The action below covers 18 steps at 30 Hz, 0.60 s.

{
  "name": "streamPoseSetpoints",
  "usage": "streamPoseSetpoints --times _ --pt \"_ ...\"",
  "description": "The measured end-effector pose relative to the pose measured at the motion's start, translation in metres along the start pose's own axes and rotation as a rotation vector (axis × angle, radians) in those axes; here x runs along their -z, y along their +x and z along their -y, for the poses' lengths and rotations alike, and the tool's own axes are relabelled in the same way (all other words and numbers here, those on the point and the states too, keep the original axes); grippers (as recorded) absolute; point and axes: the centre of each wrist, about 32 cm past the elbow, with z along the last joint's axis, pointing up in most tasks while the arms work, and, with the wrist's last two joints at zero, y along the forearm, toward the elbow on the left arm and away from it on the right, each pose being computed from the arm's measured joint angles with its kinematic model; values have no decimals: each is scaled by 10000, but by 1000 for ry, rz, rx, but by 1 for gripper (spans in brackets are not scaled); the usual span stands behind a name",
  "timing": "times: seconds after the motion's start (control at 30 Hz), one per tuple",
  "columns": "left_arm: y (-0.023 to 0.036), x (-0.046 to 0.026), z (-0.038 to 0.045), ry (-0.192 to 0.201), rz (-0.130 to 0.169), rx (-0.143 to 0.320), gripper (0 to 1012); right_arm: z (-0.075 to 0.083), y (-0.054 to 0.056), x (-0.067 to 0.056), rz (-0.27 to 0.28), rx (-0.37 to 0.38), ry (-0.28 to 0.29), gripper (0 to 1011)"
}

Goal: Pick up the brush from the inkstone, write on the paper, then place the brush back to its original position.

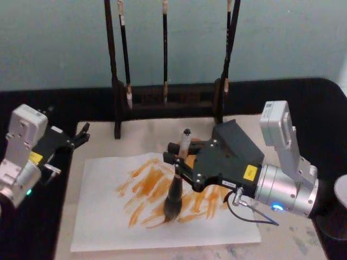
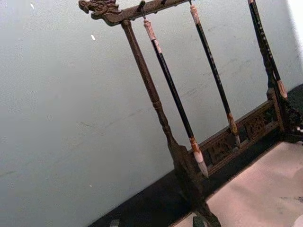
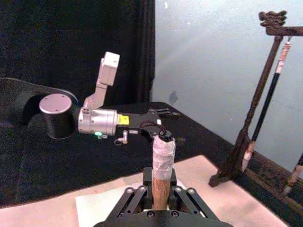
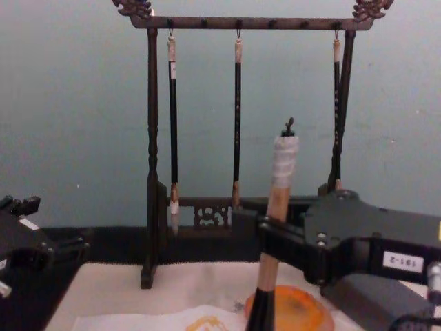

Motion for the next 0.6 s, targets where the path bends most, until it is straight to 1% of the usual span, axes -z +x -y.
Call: streamPoseSetpoints --times 0.4,0.6 --pt "0 0 0 0 0 0 1001 82 32 -9 6 32 1 175" --pt "0 0 0 0 0 0 1001 97 48 -39 8 49 20 175"
